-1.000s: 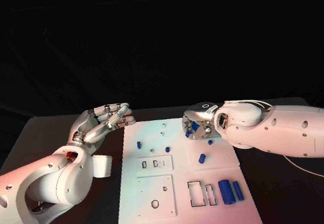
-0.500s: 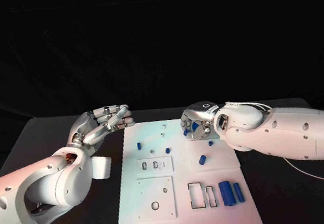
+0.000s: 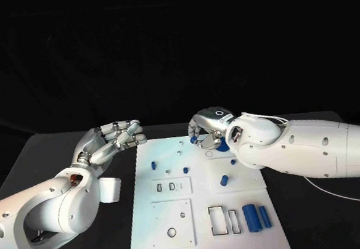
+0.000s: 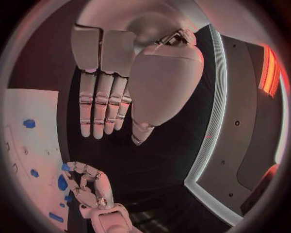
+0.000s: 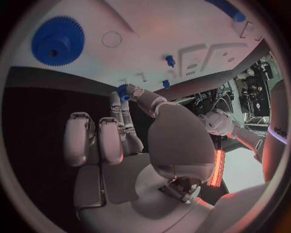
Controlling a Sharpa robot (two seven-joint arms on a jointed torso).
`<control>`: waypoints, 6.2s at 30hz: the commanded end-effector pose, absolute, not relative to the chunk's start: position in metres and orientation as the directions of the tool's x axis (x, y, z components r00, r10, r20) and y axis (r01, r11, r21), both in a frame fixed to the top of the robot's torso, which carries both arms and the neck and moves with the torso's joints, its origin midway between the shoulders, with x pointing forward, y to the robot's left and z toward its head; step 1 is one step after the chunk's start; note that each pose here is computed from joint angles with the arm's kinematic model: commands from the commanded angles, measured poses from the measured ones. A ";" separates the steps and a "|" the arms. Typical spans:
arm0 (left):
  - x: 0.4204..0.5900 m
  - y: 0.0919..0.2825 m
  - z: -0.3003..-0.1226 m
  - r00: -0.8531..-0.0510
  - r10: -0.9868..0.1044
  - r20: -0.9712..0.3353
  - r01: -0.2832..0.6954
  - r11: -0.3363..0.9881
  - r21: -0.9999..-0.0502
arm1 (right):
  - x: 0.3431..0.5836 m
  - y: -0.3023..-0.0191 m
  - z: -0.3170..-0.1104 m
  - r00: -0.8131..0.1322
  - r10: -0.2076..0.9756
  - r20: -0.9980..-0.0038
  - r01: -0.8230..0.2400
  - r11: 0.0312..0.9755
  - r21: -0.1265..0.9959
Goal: Assemble the parts on the task board
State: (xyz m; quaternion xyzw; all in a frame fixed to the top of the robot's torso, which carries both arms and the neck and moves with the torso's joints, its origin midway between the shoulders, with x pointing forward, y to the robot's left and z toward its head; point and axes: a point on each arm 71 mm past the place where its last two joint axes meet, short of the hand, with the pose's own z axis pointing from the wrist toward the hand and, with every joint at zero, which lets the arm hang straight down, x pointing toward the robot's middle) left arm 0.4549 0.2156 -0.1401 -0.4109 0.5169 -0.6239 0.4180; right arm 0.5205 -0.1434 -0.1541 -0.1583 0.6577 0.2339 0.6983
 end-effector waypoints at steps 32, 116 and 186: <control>0.455 0.209 -0.134 -0.345 -0.934 0.091 0.103 -0.134 -0.986 | 0.541 -0.112 -0.159 0.025 0.108 -0.994 -0.510 0.856 0.080; 0.461 0.216 -0.136 -0.335 -0.937 0.094 0.094 -0.133 -0.987 | 0.521 -0.246 -0.162 -0.128 0.268 -0.955 -0.254 0.922 0.293; 0.462 0.217 -0.137 -0.330 -0.940 0.093 0.088 -0.128 -0.988 | 0.502 -0.183 -0.150 0.098 0.165 -0.981 -0.404 0.908 0.113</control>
